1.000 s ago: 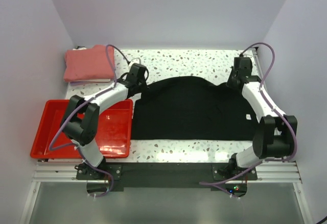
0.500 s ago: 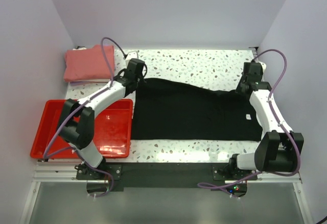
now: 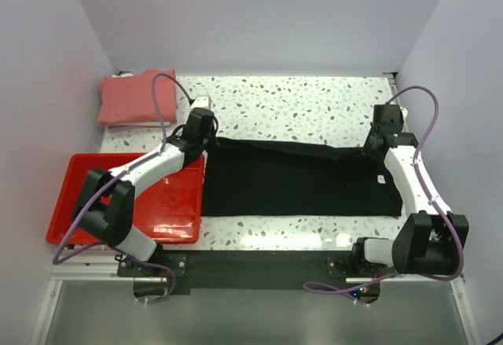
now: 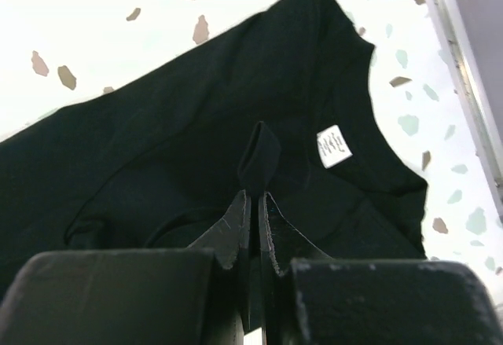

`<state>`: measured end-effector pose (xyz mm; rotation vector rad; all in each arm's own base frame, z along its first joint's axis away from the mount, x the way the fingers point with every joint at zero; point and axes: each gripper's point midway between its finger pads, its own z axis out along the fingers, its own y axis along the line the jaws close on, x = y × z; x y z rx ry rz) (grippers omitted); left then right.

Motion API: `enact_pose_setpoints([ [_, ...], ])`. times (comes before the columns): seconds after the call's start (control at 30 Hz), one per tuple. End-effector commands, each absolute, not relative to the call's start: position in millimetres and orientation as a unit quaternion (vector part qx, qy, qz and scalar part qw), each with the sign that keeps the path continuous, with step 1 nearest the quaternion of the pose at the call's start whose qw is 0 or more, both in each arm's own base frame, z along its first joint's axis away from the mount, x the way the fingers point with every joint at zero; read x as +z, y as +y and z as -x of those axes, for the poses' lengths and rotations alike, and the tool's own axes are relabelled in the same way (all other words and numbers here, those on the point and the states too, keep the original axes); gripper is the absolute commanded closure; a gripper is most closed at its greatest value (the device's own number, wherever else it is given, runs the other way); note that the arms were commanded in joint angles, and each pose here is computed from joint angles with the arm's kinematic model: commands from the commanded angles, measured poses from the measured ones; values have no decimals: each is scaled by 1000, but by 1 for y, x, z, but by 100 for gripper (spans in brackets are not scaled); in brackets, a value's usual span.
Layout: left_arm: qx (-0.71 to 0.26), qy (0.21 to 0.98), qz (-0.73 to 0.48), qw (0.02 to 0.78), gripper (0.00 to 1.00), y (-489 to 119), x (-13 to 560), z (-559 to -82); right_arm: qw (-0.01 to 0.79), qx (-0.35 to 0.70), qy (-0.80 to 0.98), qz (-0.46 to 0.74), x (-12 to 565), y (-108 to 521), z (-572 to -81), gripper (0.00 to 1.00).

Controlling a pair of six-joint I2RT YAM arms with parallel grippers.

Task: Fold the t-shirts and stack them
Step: Fold the tshirt

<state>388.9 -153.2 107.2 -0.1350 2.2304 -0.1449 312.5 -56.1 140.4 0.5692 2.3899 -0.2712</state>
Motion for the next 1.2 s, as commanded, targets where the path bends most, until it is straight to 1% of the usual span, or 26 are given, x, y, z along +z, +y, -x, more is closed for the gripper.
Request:
enact_pose_setpoints([
  [0.0,-99,872,34,478,100,-163,132,-389,333,-133,904,-233,152,-67,-297,100],
  [0.2,-100,881,38,461,100,-160,115,-372,326,-134,906,-233,153,-67,-289,100],
  [0.4,-110,888,34,446,100,-171,103,-360,312,-138,911,-233,145,-67,-284,100],
  [0.53,-76,889,59,447,100,-161,95,-354,303,-146,912,-235,138,-69,-281,100],
  [0.67,-65,891,79,443,100,-155,92,-349,286,-151,916,-238,127,-70,-277,100],
  [0.77,-57,894,84,437,100,-152,87,-344,267,-163,917,-246,121,-73,-272,98],
  [0.8,-55,894,87,436,99,-151,87,-344,266,-168,915,-253,121,-74,-270,97],
  [0.83,-55,895,86,435,95,-151,87,-343,258,-171,917,-253,118,-74,-267,95],
  [0.9,-56,896,84,432,91,-153,88,-340,253,-172,915,-262,118,-74,-261,94],
  [0.93,-55,895,86,434,87,-154,90,-339,249,-172,916,-262,117,-73,-257,89],
  [1.0,-60,893,82,438,81,-161,97,-337,252,-168,914,-268,119,-72,-252,81],
  [1.03,-59,891,82,442,74,-162,102,-337,250,-167,915,-268,120,-72,-248,79],
  [1.07,-57,892,79,441,71,-164,104,-334,253,-167,914,-270,122,-72,-247,76],
  [1.1,-59,889,84,446,69,-166,111,-335,264,-167,910,-273,128,-72,-246,70],
  [1.13,-57,886,89,452,67,-164,117,-335,263,-169,909,-274,131,-73,-243,60],
  [1.17,-50,888,92,447,64,-161,118,-332,268,-168,908,-276,134,-73,-242,56],
])
